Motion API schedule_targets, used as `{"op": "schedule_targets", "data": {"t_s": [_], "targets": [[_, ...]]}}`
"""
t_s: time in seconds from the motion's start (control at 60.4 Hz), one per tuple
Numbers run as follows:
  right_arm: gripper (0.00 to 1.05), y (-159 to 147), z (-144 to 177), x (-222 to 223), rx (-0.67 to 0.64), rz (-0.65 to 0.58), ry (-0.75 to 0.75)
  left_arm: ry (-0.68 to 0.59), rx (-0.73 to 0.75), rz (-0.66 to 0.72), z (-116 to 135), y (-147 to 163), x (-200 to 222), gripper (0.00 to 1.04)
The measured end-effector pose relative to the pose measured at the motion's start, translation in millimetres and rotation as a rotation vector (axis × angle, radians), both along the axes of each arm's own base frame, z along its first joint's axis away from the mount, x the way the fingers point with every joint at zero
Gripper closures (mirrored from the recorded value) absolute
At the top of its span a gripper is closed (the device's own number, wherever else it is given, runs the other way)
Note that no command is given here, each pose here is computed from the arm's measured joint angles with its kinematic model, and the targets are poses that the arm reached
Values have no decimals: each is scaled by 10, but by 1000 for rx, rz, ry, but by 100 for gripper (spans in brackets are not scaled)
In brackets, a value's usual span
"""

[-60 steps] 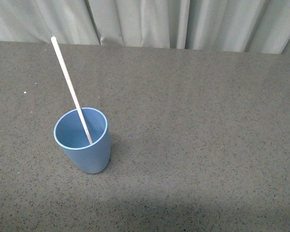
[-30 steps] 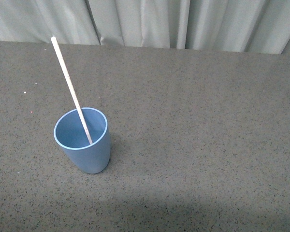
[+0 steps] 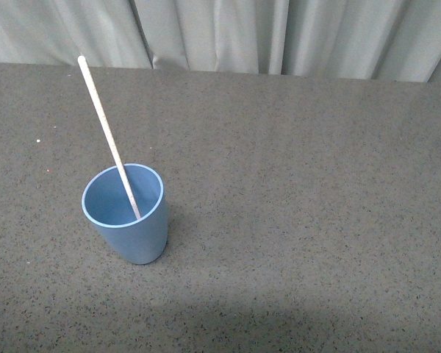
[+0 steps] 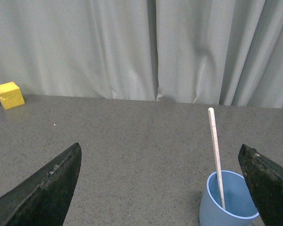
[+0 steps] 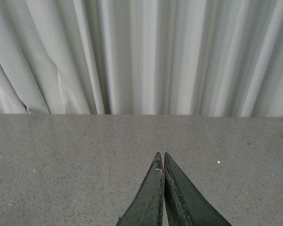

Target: Transfer chopsticks to blue cup

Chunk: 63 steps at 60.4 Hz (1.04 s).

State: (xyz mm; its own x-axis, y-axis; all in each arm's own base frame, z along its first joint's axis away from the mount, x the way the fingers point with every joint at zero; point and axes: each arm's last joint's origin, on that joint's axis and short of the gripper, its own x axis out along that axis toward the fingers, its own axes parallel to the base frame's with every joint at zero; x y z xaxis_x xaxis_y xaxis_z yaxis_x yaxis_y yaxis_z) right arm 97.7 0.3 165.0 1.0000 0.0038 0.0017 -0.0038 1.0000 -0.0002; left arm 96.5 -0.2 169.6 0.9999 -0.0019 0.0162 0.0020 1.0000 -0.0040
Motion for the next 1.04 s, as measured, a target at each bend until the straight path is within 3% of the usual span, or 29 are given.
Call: {"op": "schedule_targets", "data": {"t_s": [0.083, 0.215, 0.298, 0.463, 0.579, 1.043], "targets": [[102, 0, 0, 0, -1, 0, 0, 0, 0, 0, 0, 0, 0, 7], [82, 0, 0, 0, 0, 0, 0, 0, 0, 0, 0, 0, 0, 7], [62, 0, 0, 0, 0, 0, 0, 0, 0, 0, 0, 0, 0, 7], [35, 0, 0, 0, -1, 0, 0, 0, 0, 0, 0, 0, 0, 7], [8, 0, 0, 0, 0, 0, 0, 0, 0, 0, 0, 0, 0, 7], [9, 0, 1, 0, 0, 0, -1, 0, 0, 0, 0, 0, 0, 7]]}}
